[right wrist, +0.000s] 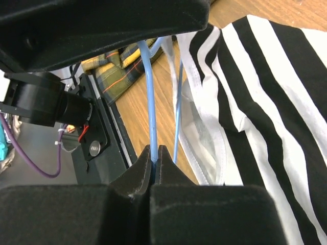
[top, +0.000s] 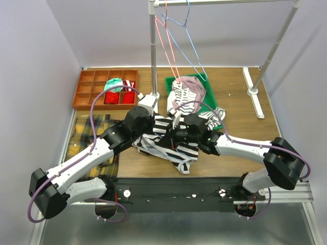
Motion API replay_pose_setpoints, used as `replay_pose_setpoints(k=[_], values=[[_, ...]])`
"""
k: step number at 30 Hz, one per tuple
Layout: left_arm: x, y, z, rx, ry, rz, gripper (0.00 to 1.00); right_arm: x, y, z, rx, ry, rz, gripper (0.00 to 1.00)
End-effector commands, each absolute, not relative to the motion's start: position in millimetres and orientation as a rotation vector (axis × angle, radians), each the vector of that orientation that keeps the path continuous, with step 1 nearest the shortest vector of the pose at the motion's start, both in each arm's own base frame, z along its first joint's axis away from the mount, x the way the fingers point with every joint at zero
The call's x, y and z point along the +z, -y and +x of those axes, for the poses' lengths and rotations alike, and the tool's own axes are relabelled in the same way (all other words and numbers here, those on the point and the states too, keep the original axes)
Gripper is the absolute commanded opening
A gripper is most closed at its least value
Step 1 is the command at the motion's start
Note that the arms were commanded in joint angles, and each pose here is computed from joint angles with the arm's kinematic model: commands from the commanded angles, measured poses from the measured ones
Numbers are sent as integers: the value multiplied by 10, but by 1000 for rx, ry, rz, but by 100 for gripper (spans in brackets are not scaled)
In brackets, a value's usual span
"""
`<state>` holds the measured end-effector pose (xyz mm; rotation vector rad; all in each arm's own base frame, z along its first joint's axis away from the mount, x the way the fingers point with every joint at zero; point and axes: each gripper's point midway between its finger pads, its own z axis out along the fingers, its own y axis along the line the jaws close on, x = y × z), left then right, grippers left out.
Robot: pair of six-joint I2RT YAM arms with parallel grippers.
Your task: Place the tank top on the hanger
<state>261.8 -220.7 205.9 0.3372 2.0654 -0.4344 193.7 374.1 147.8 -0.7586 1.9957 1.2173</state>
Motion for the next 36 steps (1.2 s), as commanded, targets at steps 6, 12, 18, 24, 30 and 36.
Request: replay_pose_setpoints(k=[6,12,18,24,30,36], values=[[2279,2109,2651,-346,-2025,334,0,1715,-3423,2235,951,-2065,-540,61],[2281,2029,2666,-267,-2038,355,0,1893,-2837,2358,717,-2107,-254,78],[2354,1976,2704,-208,-2031,338,0,2065,-2288,2223,641,-2087,-39,76],[2379,1967,2789,-164,-2047,272,0,1745,-2162,1788,783,-2151,-94,49],[2362,1924,2962,-49,-2081,161,0,1340,-2290,1476,965,-2217,-162,37],[2391,2056,3158,-1,-2085,127,0,1221,-2451,1272,1046,-2246,-325,37]])
